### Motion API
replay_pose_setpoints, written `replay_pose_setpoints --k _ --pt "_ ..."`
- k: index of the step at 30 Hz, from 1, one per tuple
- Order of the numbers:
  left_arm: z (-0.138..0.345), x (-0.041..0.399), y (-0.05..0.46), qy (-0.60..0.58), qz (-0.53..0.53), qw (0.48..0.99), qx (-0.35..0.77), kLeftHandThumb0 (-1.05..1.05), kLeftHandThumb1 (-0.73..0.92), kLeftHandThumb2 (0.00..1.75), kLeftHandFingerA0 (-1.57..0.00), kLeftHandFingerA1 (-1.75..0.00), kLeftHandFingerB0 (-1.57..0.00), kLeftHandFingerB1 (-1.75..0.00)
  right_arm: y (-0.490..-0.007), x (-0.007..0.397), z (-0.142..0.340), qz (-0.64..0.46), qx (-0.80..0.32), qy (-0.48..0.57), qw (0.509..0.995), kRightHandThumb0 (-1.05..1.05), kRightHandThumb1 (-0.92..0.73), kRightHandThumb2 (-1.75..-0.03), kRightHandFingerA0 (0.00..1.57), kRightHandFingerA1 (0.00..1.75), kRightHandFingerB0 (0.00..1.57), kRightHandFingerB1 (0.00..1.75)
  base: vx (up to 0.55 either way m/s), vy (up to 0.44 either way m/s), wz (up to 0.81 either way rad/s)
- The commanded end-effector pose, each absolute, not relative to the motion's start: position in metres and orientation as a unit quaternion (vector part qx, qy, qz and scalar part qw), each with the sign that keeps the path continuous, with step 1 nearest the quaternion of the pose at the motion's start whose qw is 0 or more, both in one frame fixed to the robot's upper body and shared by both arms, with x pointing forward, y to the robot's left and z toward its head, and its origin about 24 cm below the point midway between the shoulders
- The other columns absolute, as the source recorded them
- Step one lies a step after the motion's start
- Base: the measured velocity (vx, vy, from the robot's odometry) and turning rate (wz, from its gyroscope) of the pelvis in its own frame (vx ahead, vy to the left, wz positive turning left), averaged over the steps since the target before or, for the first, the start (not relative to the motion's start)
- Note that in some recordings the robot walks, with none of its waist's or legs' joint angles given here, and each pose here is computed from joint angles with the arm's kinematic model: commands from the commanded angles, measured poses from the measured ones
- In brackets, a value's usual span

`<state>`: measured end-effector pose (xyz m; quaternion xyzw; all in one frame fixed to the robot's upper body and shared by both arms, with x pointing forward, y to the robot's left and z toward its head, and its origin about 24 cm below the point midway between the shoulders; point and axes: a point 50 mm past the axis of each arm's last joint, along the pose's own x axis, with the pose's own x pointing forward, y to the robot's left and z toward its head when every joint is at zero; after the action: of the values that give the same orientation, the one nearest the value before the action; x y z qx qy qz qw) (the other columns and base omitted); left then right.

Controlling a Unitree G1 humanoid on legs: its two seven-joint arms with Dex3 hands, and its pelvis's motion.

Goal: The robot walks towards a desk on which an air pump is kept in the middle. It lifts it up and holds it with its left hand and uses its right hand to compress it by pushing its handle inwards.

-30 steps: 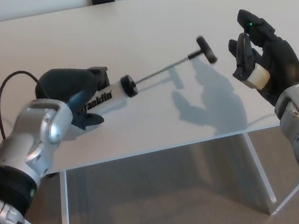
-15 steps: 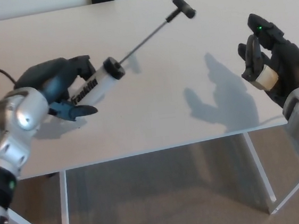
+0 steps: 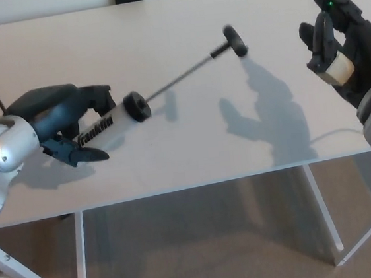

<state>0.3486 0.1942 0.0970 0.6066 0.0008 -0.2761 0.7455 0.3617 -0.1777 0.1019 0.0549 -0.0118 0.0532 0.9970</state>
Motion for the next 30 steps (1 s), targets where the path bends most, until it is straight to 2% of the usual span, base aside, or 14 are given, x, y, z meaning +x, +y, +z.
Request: replay_pose_setpoints --k 1,5,6,10,11,12,13,15,16,21,22,23,24,30 --pt "0.097 0.344 0.196 -0.022 -0.282 0.698 0.658 -0.07 0.79 0.56 -0.58 -1.68 -0.49 -1.43 -0.177 0.368 0.121 0.066 0.058 -0.033 0.996 -0.88 -0.79 -1.12 0.04 0.22 0.06 0.17 0.00 0.000 0.00" --pt "0.097 0.343 0.194 -0.022 -0.285 0.693 0.662 -0.08 0.82 0.57 -0.58 -1.70 -0.50 -1.45 -0.174 0.371 0.128 0.072 0.040 -0.036 0.996 -0.89 -0.82 -1.13 0.07 0.26 0.08 0.18 0.00 0.000 0.00" --pt "0.098 0.343 0.193 -0.025 -0.287 0.691 0.663 -0.03 0.81 0.56 -0.66 -1.69 -0.51 -1.46 -0.171 0.371 0.129 0.076 0.036 -0.037 0.996 -0.91 -0.80 -1.14 0.07 0.27 0.08 0.18 0.00 0.000 0.00" --pt "0.099 0.343 0.190 -0.027 -0.289 0.688 0.665 -0.05 0.79 0.54 -0.63 -1.69 -0.49 -1.46 -0.165 0.371 0.129 0.081 0.037 -0.036 0.995 -0.86 -0.77 -1.13 0.02 0.30 0.06 0.20 0.00 0.000 0.00" --pt "0.103 0.344 0.189 -0.026 -0.289 0.687 0.666 -0.05 0.84 0.57 -0.66 -1.70 -0.50 -1.47 -0.162 0.372 0.127 0.085 0.042 -0.030 0.995 -0.81 -0.76 -1.04 0.05 0.30 0.00 0.21 0.00 0.000 0.00" --pt "0.104 0.345 0.188 -0.027 -0.288 0.687 0.667 -0.05 0.84 0.57 -0.66 -1.70 -0.50 -1.47 -0.161 0.373 0.126 0.086 0.043 -0.028 0.995 -0.81 -0.76 -1.04 0.05 0.30 0.00 0.21 0.00 0.000 0.00" --pt "0.105 0.346 0.188 -0.029 -0.288 0.685 0.669 -0.05 0.81 0.55 -0.64 -1.70 -0.48 -1.48 -0.161 0.373 0.124 0.087 0.041 -0.020 0.995 -0.79 -0.91 -0.68 0.06 0.25 0.03 0.22 0.00 0.000 0.00" --pt "0.105 0.346 0.187 -0.031 -0.288 0.682 0.672 -0.05 0.81 0.55 -0.64 -1.70 -0.48 -1.48 -0.160 0.374 0.120 0.087 0.040 -0.011 0.995 -0.79 -0.91 -0.68 0.06 0.25 0.03 0.22 0.00 0.000 0.00" --pt "0.107 0.347 0.186 -0.036 -0.288 0.681 0.673 -0.07 0.78 0.49 -0.70 -1.75 -0.48 -1.51 -0.159 0.374 0.118 0.093 0.038 -0.004 0.995 -0.84 -0.76 -1.13 0.00 0.24 0.03 0.20 0.00 0.000 0.00" --pt "0.111 0.349 0.186 -0.046 -0.286 0.681 0.672 -0.06 0.79 0.56 -0.68 -1.70 -0.50 -1.48 -0.155 0.374 0.112 0.105 0.028 0.007 0.994 -0.84 -0.76 -1.13 0.00 0.25 0.05 0.21 0.00 0.000 0.00" --pt "0.112 0.349 0.186 -0.047 -0.286 0.681 0.673 -0.09 0.73 0.57 -0.58 -1.74 -0.51 -1.46 -0.155 0.374 0.110 0.107 0.023 0.010 0.994 -0.83 -0.77 -1.14 0.00 0.23 0.00 0.19 0.00 0.000 0.00" --pt "0.113 0.350 0.186 -0.048 -0.285 0.681 0.673 -0.09 0.73 0.57 -0.58 -1.74 -0.51 -1.46 -0.155 0.373 0.108 0.109 0.020 0.013 0.994 -0.83 -0.77 -1.14 0.00 0.23 0.00 0.19 0.00 0.000 0.00" --pt "0.114 0.350 0.185 -0.049 -0.285 0.682 0.672 -0.07 0.78 0.56 -0.68 -1.72 -0.49 -1.49 -0.154 0.373 0.106 0.109 0.020 0.015 0.994 -0.88 -0.81 -1.14 0.00 0.19 0.00 0.12 0.00 0.000 0.00" --pt "0.115 0.351 0.185 -0.054 -0.284 0.681 0.673 -0.10 0.74 0.48 -0.67 -1.75 -0.46 -1.50 -0.154 0.372 0.093 0.108 0.028 0.033 0.993 -0.86 -0.79 -1.13 0.00 0.20 0.00 0.14 0.00 0.000 0.00"
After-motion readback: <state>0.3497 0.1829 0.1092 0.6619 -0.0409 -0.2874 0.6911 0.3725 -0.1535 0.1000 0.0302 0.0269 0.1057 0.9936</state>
